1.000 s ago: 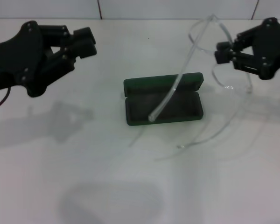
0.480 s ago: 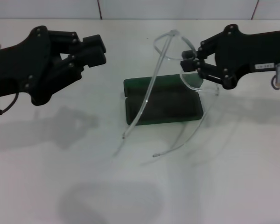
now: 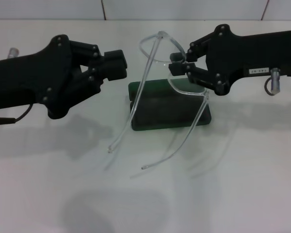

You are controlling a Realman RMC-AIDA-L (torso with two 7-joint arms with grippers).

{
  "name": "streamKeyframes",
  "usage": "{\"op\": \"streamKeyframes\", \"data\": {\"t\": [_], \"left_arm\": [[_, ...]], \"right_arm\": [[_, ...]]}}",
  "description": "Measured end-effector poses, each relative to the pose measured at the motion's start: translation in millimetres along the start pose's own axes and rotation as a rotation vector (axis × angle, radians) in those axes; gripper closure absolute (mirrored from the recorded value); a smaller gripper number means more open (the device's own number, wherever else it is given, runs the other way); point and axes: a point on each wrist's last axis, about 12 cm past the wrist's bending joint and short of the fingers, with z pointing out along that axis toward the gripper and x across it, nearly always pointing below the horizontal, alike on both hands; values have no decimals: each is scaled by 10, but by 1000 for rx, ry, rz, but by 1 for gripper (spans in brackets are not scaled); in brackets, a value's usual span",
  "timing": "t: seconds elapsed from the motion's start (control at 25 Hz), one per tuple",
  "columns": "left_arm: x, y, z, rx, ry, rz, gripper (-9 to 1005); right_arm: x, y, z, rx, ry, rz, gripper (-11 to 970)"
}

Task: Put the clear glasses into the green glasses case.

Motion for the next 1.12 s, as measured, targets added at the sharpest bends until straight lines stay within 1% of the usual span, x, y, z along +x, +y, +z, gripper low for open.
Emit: {"op": "streamKeyframes", "data": {"t": [0.16, 0.48, 0.76, 1.12], "left_arm": [[13, -4, 6, 1, 1, 8, 915], [66, -25, 37, 17, 7, -15, 928], [109, -39, 120, 57, 25, -23, 928], [127, -49, 146, 60, 16, -21, 928]], "right_arm": [[-12, 28, 26, -21, -23, -16, 846], [-18, 81, 73, -48, -61, -39, 846], [-9, 60, 126, -58, -125, -43, 846], [-23, 72, 155, -72, -155, -48, 847]]}}
